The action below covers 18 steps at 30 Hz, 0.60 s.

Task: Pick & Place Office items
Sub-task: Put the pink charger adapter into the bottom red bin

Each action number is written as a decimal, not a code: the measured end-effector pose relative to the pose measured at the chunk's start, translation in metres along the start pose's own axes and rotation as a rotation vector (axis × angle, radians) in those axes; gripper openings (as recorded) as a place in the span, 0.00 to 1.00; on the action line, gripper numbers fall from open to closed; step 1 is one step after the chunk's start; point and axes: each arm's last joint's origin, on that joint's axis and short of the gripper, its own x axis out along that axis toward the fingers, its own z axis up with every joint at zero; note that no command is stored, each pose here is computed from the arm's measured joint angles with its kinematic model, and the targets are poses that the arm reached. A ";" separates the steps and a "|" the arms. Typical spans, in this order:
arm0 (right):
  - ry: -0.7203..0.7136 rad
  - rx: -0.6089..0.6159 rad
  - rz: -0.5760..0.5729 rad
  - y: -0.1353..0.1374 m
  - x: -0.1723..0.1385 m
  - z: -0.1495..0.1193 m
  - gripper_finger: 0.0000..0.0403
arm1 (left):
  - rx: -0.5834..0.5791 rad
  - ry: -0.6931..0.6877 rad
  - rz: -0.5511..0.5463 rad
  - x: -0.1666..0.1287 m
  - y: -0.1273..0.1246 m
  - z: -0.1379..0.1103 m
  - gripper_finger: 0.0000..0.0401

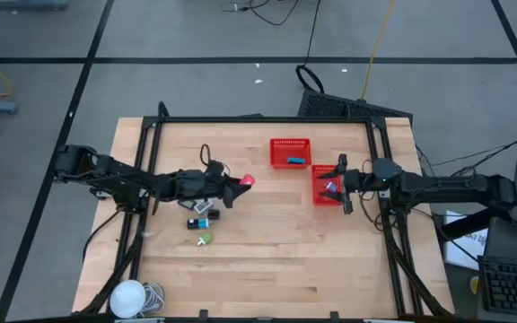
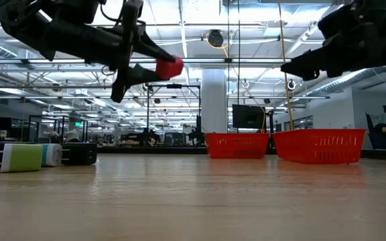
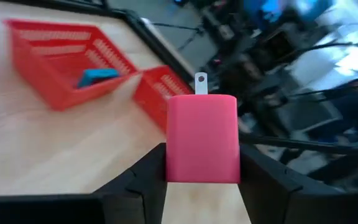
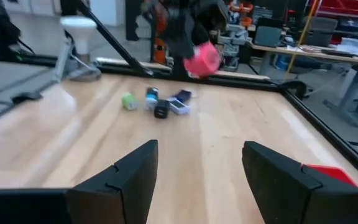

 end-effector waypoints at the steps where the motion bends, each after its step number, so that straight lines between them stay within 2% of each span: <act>1: 0.000 -0.006 -0.007 -0.001 0.003 -0.001 0.55 | -0.019 0.009 -0.019 0.000 -0.001 0.000 0.41; 7: -0.011 -0.050 -0.001 -0.002 0.021 -0.007 0.55 | -0.079 0.081 -0.105 -0.001 -0.007 -0.004 0.38; 11: -0.061 -0.130 0.019 0.002 0.033 -0.008 0.55 | -0.075 0.102 -0.125 -0.002 -0.011 -0.008 0.43; 13: -0.103 -0.166 -0.009 0.005 0.038 -0.007 0.55 | -0.066 0.114 -0.137 -0.003 -0.013 -0.009 0.44; 18: -0.169 -0.264 -0.041 0.011 0.052 -0.007 0.60 | -0.028 0.137 -0.169 0.002 -0.027 -0.005 0.38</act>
